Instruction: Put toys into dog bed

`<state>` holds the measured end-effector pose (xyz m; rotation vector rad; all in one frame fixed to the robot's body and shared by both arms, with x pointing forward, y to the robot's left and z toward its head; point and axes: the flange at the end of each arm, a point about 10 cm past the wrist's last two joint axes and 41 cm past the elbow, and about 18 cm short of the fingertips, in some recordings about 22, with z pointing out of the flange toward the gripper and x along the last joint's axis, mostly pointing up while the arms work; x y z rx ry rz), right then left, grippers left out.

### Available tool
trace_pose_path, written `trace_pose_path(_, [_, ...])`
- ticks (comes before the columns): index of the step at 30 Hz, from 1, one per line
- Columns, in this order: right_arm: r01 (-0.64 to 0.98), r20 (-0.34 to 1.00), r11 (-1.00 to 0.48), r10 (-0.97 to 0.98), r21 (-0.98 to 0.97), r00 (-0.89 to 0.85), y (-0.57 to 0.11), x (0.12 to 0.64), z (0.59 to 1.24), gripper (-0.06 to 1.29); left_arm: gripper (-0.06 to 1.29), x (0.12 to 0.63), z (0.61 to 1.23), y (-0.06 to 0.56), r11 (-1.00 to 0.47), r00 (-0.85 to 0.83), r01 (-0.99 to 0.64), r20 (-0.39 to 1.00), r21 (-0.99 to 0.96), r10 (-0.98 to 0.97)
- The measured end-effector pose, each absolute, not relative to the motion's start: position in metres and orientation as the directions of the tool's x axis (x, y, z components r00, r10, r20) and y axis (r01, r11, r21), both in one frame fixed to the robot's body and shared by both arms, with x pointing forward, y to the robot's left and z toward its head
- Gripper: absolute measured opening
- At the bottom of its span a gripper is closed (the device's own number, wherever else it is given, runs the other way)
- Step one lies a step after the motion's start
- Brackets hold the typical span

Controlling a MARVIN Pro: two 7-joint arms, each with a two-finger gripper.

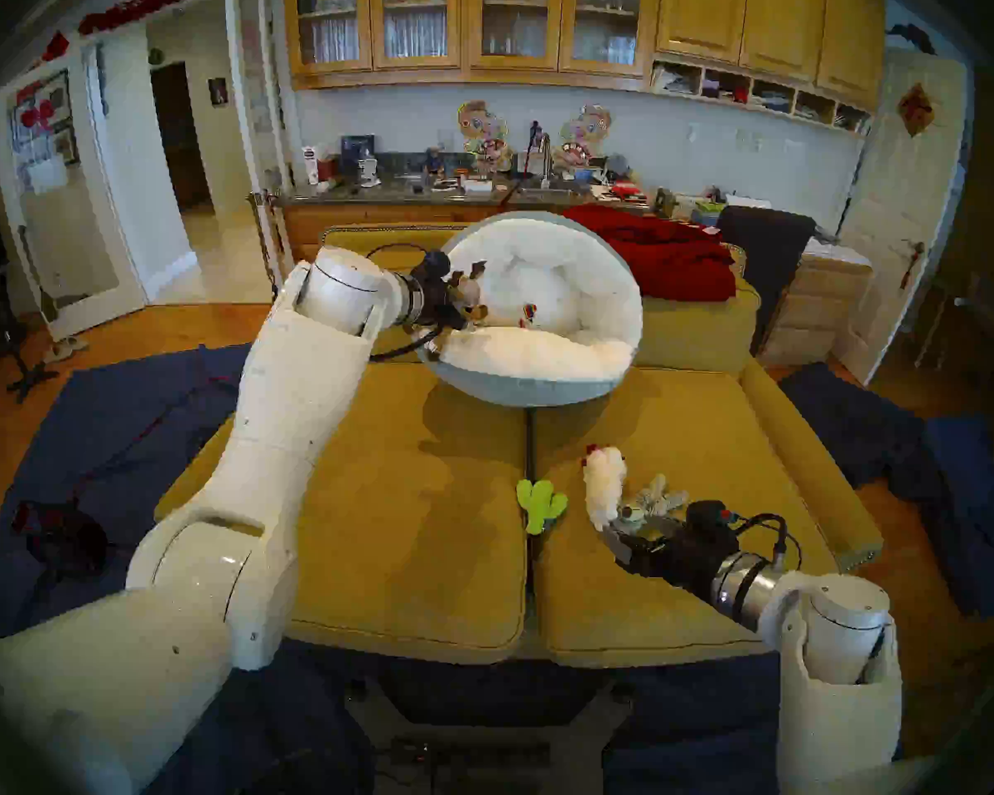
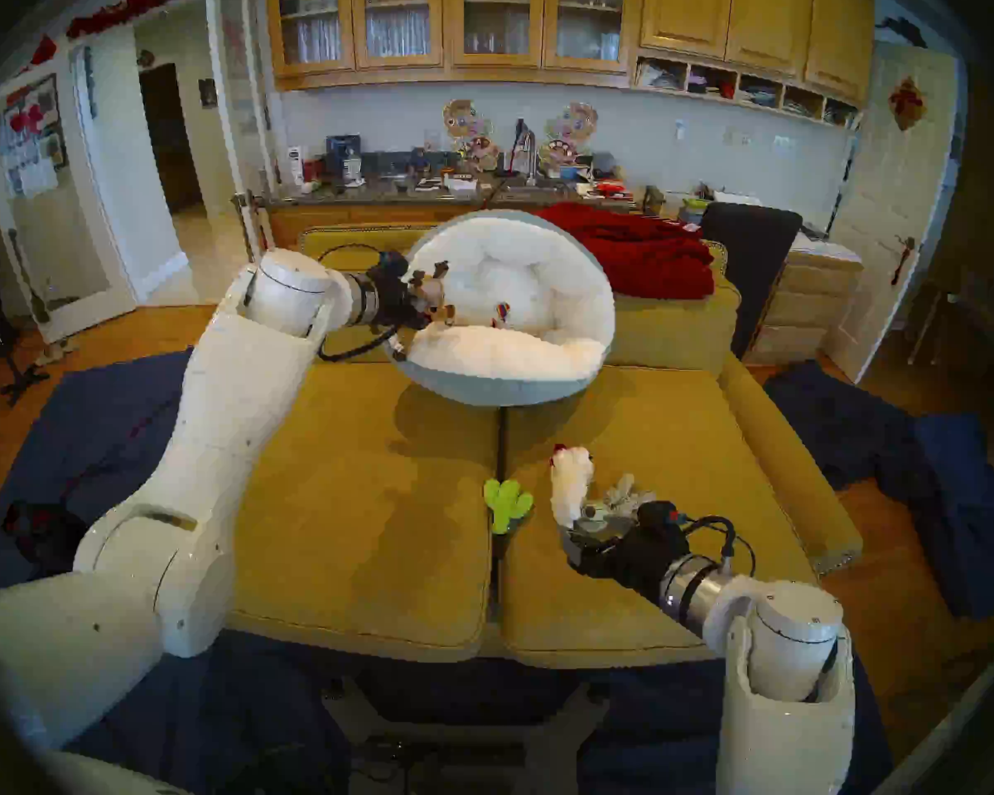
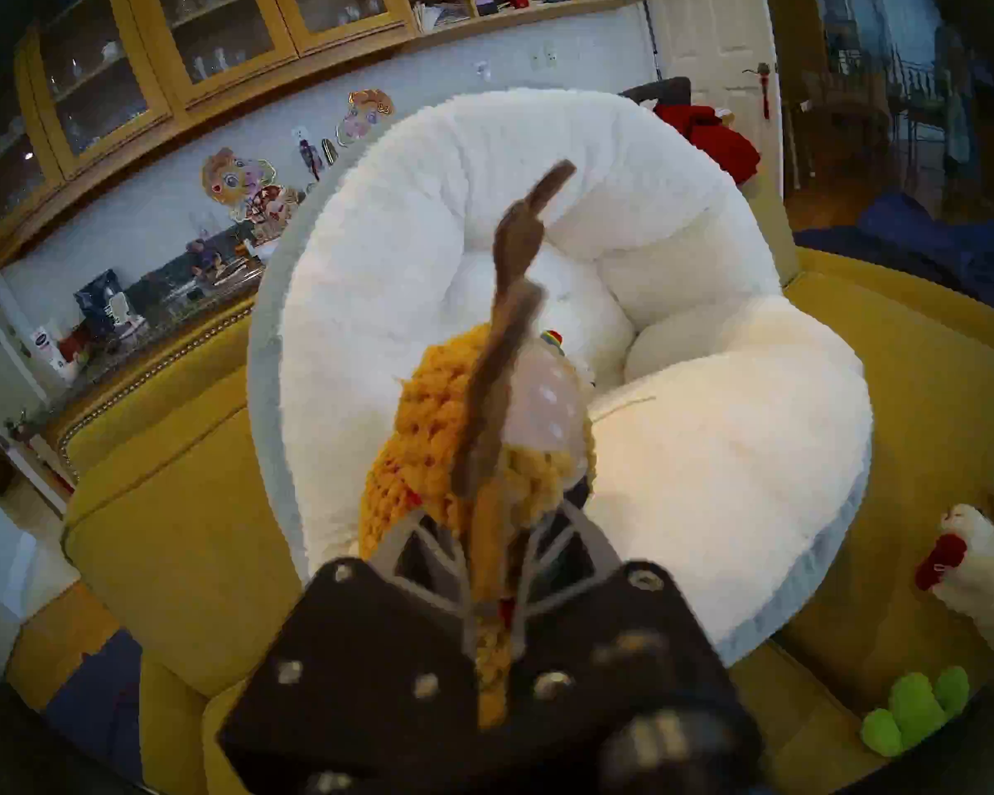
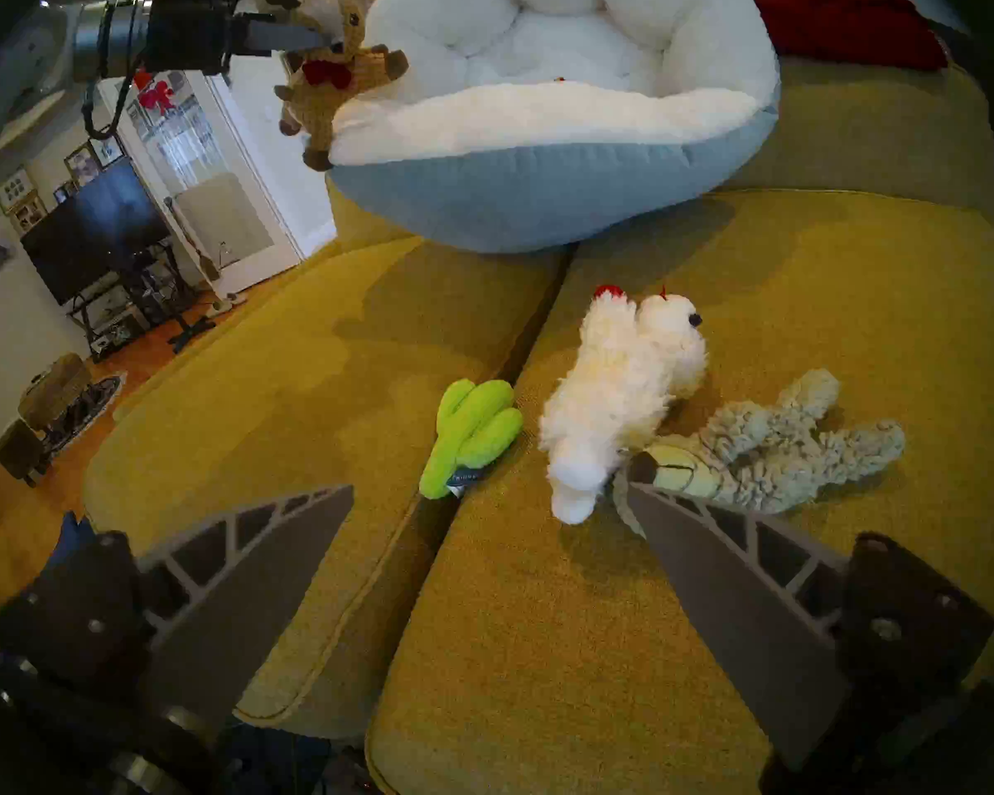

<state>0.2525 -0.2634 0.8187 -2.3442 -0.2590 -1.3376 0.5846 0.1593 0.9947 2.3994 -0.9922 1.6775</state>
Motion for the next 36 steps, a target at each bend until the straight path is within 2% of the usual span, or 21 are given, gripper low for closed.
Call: trace_pose_path(36, [0.348, 0.834, -0.890, -0.062, -0.294, 0.548, -0.265, 0.251, 0.805, 1.24, 0.04, 0.614, 1.010, 0.131, -0.790, 0.234, -0.514, 0.831, -0.334, -0.504])
